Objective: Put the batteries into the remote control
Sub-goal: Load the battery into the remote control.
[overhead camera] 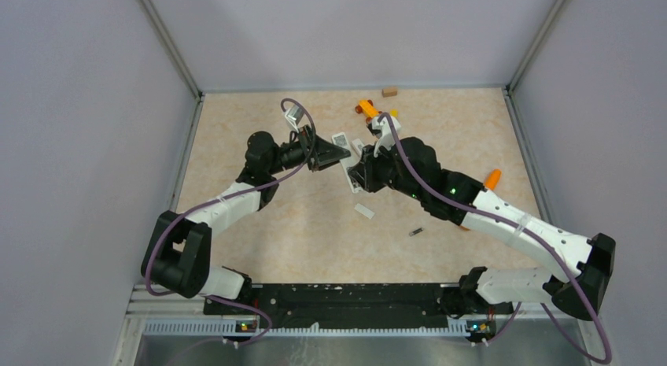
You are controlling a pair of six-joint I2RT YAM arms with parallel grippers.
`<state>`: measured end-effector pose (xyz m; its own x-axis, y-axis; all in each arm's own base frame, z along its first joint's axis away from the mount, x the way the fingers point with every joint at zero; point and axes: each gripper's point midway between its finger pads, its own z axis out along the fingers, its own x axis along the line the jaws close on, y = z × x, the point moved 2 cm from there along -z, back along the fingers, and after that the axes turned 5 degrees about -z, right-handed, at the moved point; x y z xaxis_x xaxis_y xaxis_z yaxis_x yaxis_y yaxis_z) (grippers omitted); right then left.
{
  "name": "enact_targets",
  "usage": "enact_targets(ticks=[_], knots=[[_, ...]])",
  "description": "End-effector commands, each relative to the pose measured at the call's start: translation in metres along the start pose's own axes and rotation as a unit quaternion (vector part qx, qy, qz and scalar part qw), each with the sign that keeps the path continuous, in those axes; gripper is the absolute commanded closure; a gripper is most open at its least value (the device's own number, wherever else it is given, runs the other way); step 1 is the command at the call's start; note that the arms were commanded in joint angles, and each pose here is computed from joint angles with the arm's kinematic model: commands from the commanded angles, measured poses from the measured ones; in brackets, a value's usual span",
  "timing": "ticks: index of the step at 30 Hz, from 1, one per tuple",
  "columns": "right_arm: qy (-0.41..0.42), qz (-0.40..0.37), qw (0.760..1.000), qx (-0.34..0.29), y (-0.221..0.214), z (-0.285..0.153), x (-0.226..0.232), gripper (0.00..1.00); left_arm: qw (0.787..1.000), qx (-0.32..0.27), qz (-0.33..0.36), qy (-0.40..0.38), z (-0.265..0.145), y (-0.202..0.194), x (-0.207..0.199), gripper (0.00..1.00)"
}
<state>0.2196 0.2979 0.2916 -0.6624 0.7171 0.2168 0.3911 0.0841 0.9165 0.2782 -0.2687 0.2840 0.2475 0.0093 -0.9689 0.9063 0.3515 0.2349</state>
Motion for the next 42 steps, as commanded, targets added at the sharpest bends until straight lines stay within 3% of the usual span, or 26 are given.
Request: enact_targets(ticks=[1,12,18,21,24,30,35,42], knots=[[0.010,0.004,1.000,-0.009,0.011,-0.012,0.007,0.82,0.998,-0.002,0.037,-0.045,-0.001,0.001,-0.028,1.00],[-0.003,0.059,0.997,-0.051,0.055,-0.041,0.010,0.57,0.998,-0.010,0.044,-0.040,-0.004,0.003,-0.026,1.00],[-0.041,0.102,0.992,-0.059,0.066,-0.057,0.001,0.21,0.997,-0.023,0.060,-0.046,-0.007,0.006,-0.033,1.00],[-0.025,0.143,0.985,-0.089,0.068,-0.061,0.004,0.11,0.995,-0.037,0.074,-0.054,-0.009,0.008,-0.040,1.00],[0.006,0.236,0.964,-0.124,0.067,-0.062,0.010,0.10,0.993,-0.049,0.085,-0.062,-0.012,0.008,-0.049,1.00],[0.065,0.421,0.895,-0.129,0.061,-0.056,0.023,0.14,0.990,-0.071,0.095,-0.071,-0.016,0.012,-0.061,1.00],[0.059,0.478,0.869,-0.111,0.047,-0.045,0.022,0.14,0.989,-0.081,0.094,-0.083,-0.016,0.015,-0.069,1.00],[0.074,0.491,0.858,-0.130,0.048,-0.036,0.022,0.12,0.988,-0.085,0.080,-0.098,-0.016,0.016,-0.074,1.00]])
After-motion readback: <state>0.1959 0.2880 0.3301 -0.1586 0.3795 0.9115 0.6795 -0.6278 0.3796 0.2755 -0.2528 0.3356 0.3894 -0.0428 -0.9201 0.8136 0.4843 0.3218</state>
